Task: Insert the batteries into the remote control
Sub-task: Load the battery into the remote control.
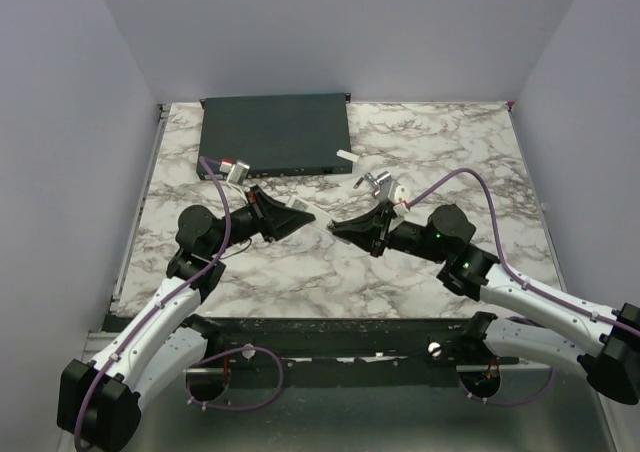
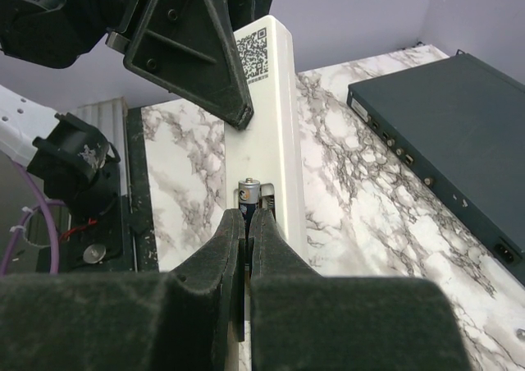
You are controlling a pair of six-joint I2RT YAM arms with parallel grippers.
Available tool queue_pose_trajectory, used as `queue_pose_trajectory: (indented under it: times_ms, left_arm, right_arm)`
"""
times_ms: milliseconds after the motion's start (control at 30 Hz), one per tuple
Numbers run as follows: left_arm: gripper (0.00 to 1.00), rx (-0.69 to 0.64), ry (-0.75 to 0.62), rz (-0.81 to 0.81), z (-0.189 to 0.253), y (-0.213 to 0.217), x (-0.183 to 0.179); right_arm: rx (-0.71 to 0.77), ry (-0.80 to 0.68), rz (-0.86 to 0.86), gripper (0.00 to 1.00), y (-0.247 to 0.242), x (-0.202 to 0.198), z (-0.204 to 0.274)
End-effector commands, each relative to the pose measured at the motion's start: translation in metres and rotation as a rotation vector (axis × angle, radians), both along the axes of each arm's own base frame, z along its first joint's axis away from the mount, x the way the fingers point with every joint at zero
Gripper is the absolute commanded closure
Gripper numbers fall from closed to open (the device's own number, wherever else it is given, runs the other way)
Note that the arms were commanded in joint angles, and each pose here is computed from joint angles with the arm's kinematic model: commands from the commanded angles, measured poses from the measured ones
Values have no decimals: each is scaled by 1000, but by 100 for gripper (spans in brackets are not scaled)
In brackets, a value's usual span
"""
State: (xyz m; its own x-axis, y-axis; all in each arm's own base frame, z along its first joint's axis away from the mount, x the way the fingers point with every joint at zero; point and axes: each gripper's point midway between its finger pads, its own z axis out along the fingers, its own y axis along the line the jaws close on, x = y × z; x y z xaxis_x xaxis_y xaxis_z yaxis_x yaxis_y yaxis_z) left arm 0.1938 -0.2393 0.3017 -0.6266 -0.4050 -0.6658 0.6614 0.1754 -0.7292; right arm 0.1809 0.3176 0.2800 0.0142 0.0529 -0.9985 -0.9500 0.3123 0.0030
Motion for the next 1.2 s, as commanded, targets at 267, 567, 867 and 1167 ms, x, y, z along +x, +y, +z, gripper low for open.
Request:
queue_pose_trajectory:
  times_ms: [267,567,867,1167]
  left_arm:
    - [100,-34,-69,-8,28,-1,-4]
    - [100,-30,-70,0,30,0,-3]
    - [100,-30,-68,8,30,0,-1]
    - [100,-33,-59,14,26,1,-2]
  right_arm:
    - [-131,20,22,99,-1,-2,-30]
    - [-166,38,24,99,-4,-5,-38]
    - [-180,53,31,99,-3,-5,-42]
    - [-174,58,25,93,0,-1,-40]
